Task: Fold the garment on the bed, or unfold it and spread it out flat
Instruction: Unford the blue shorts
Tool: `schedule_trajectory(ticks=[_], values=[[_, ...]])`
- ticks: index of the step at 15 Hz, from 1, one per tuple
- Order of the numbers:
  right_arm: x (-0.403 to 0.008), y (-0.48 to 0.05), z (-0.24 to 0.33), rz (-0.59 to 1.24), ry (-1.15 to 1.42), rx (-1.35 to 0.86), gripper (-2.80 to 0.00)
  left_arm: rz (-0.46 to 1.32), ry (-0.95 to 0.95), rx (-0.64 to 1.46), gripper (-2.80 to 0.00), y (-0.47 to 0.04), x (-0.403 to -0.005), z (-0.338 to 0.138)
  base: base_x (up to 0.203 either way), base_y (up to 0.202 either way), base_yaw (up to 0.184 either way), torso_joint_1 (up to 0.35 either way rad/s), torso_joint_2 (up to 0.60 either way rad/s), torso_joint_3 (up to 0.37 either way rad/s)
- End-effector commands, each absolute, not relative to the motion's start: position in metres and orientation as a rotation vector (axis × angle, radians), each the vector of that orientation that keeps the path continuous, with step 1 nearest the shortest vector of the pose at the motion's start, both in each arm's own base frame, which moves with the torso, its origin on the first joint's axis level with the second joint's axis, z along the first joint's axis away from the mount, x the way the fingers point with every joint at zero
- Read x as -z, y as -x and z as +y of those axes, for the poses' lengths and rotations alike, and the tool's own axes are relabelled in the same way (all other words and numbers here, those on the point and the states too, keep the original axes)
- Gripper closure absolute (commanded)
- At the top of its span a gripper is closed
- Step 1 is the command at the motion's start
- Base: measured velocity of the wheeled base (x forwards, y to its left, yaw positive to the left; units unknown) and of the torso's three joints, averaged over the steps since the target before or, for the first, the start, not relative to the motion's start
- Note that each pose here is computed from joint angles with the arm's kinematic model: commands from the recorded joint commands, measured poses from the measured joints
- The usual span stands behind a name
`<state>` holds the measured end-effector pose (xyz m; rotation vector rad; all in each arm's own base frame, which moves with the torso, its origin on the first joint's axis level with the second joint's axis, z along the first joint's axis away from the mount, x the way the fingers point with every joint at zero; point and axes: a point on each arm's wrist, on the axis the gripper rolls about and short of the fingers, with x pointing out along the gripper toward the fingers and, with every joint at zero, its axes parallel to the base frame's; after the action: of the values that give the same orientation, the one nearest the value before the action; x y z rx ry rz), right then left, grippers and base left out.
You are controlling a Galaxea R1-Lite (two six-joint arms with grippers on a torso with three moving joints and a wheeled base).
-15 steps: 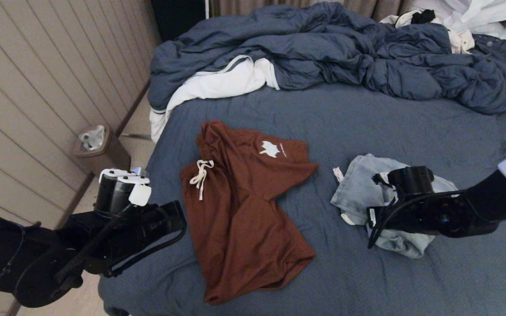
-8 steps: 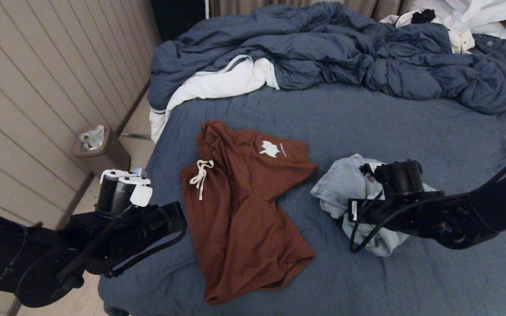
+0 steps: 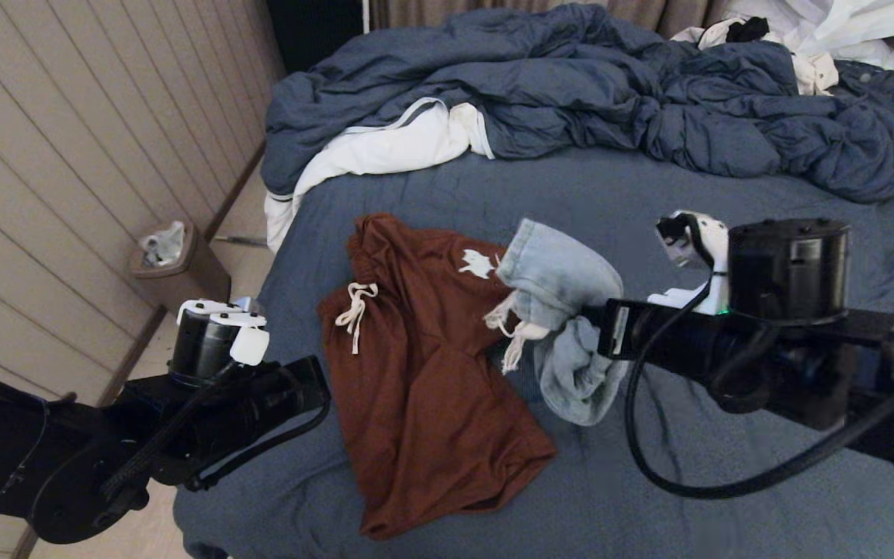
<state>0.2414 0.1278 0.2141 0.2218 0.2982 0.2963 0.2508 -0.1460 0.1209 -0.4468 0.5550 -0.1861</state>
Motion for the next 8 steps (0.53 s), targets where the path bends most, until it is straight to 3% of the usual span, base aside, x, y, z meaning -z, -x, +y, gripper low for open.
schedule_trajectory(ticks=[1, 8], values=[[-0.231, -0.229, 0.119, 0.236, -0.250, -0.298, 0.00, 0.550, 0.454, 0.183, 0.00, -0.251, -0.121, -0.146, 0.000, 0.000, 0.000, 0.000, 0.00, 0.000], [-0.144, -0.269, 0.032, 0.454, -0.265, -0.012, 0.00, 0.556, 0.451, 0.182, 0.00, -0.251, -0.120, -0.146, 0.000, 0.000, 0.000, 0.000, 0.00, 0.000]])
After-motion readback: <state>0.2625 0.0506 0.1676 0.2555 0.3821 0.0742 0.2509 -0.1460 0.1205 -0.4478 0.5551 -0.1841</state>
